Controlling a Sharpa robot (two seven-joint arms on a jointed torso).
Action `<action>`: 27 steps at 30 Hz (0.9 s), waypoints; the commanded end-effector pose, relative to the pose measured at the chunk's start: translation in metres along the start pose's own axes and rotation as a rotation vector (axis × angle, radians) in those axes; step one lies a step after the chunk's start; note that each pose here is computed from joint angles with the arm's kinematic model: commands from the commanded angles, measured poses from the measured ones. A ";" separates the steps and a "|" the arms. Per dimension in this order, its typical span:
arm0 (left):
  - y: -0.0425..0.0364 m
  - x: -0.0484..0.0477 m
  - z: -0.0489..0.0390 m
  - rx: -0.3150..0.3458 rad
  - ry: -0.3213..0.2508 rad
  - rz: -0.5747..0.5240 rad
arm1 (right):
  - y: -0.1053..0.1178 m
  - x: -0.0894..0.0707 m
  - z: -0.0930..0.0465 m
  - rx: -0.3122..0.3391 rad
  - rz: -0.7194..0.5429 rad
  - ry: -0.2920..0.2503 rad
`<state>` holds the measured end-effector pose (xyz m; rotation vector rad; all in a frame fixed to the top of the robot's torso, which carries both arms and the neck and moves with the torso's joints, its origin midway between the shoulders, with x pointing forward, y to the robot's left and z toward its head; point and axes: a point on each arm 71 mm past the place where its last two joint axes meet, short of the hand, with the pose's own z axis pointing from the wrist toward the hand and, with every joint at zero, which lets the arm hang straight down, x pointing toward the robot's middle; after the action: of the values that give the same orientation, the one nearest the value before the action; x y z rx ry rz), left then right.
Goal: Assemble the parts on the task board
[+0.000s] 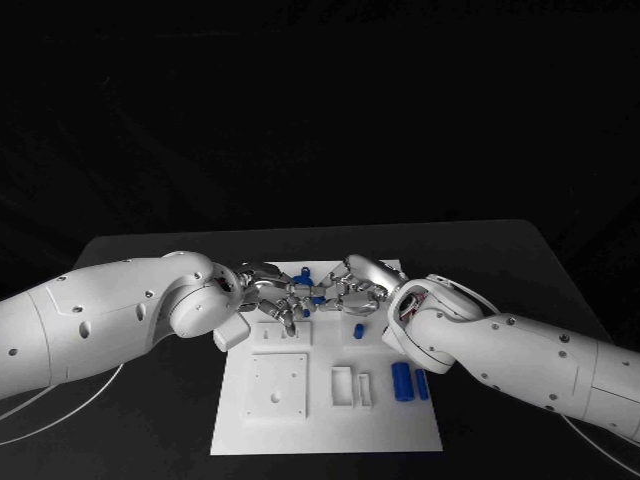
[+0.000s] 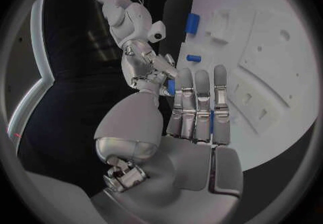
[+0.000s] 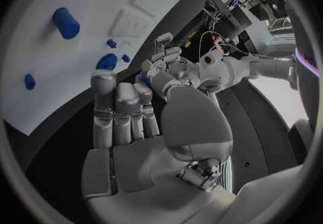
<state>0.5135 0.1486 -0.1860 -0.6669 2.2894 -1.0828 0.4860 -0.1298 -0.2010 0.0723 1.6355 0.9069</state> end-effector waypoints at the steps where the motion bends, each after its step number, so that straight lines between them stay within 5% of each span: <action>1: -0.0013 0.0003 0.0002 0.003 -0.002 -0.008 | 0.002 0.002 0.000 -0.006 -0.003 0.015; 27: -0.0013 0.0017 0.0015 -0.003 -0.002 -0.002 | 0.005 0.004 -0.001 -0.013 0.000 0.036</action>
<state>0.5138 0.1484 -0.1872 -0.6754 2.2922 -1.0684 0.4834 -0.1267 -0.2005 0.0629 1.6484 0.9178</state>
